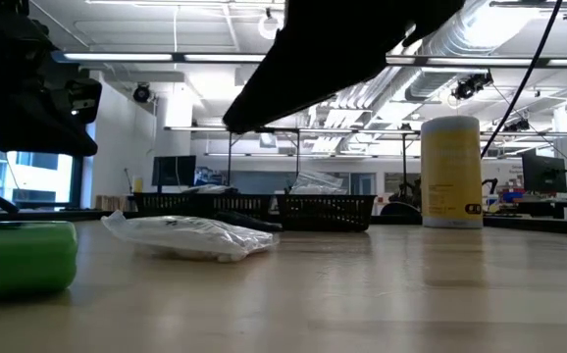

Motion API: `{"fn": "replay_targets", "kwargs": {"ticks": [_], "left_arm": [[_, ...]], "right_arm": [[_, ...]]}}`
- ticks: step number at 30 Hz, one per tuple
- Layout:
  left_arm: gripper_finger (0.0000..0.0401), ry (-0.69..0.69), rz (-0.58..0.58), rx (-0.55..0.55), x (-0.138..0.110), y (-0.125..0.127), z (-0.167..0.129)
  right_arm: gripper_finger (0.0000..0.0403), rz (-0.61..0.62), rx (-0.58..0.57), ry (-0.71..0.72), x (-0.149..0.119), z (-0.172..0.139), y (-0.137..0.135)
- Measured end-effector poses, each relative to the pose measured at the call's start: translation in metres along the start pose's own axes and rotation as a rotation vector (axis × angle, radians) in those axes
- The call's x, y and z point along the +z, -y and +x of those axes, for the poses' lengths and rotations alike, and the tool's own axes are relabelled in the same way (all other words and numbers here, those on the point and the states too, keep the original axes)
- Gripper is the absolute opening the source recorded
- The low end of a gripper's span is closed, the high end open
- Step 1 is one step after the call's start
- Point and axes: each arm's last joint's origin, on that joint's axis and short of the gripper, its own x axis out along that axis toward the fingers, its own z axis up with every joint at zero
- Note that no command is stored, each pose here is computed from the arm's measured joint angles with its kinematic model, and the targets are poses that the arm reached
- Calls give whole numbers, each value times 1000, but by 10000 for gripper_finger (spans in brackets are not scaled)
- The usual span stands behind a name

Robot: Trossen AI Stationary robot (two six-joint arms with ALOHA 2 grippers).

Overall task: Pick & Place Travel size toiletries
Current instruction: Put the white cotton buds into the top black bin

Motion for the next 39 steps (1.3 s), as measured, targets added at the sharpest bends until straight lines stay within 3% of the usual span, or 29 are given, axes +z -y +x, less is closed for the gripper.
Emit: {"fn": "replay_targets", "kwargs": {"ticks": [13,19,31,34,39], "left_arm": [[1,-9,-3,-3,-1,0,0],[1,-9,-3,-3,-1,0,0],[1,-25,-11,-3,-3,1,0],[1,-26,-14,0,-3,1,0],[1,-26,-14,0,-3,1,0]], "right_arm": [[165,-139,-14,-39,-28,34,-20],[164,-230,-87,-50,-42,50,-26],[164,-220,-104,-23,-44,55,-30],[164,-168,-119,-26,-45,55,-29],[129,-96,-129,-22,-45,56,-26]]}}
